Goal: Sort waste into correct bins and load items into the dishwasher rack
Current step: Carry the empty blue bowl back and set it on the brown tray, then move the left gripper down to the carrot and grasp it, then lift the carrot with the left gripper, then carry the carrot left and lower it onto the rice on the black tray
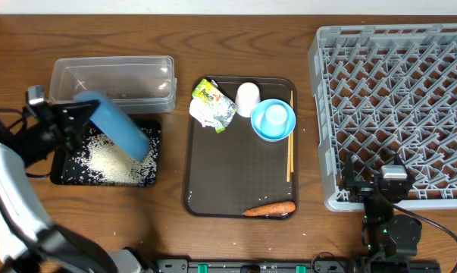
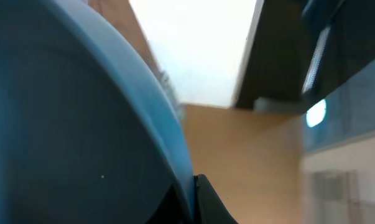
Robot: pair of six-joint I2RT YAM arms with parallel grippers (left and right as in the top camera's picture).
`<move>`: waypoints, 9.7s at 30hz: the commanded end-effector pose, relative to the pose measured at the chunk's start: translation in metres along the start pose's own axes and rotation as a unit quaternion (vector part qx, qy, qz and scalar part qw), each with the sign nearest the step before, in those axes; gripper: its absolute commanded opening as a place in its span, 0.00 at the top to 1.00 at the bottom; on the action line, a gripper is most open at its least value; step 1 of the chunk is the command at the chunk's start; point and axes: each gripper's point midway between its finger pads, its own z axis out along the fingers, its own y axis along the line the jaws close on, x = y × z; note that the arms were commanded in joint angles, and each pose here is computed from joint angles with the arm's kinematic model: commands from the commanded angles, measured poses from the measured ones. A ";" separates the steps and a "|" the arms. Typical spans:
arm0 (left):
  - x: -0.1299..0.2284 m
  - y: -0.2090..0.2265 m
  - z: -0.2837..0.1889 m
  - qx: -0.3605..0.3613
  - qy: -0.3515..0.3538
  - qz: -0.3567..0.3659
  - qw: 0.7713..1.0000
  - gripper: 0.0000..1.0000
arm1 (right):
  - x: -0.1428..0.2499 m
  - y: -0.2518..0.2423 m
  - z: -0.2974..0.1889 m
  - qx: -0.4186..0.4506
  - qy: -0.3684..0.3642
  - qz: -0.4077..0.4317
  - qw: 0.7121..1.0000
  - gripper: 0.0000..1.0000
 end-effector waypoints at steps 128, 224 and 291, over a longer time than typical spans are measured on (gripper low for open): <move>0.349 0.236 0.204 -0.433 0.476 0.559 0.523 0.38 | 0.001 0.003 0.000 -0.004 0.000 -0.007 1.000 0.01; 0.302 0.244 0.196 -0.445 0.417 0.525 0.594 0.60 | 0.001 0.003 0.000 -0.004 0.000 -0.007 1.000 0.01; 0.290 0.153 0.202 -0.380 0.318 0.533 0.686 0.74 | 0.001 0.003 0.000 -0.004 0.000 -0.007 1.000 0.01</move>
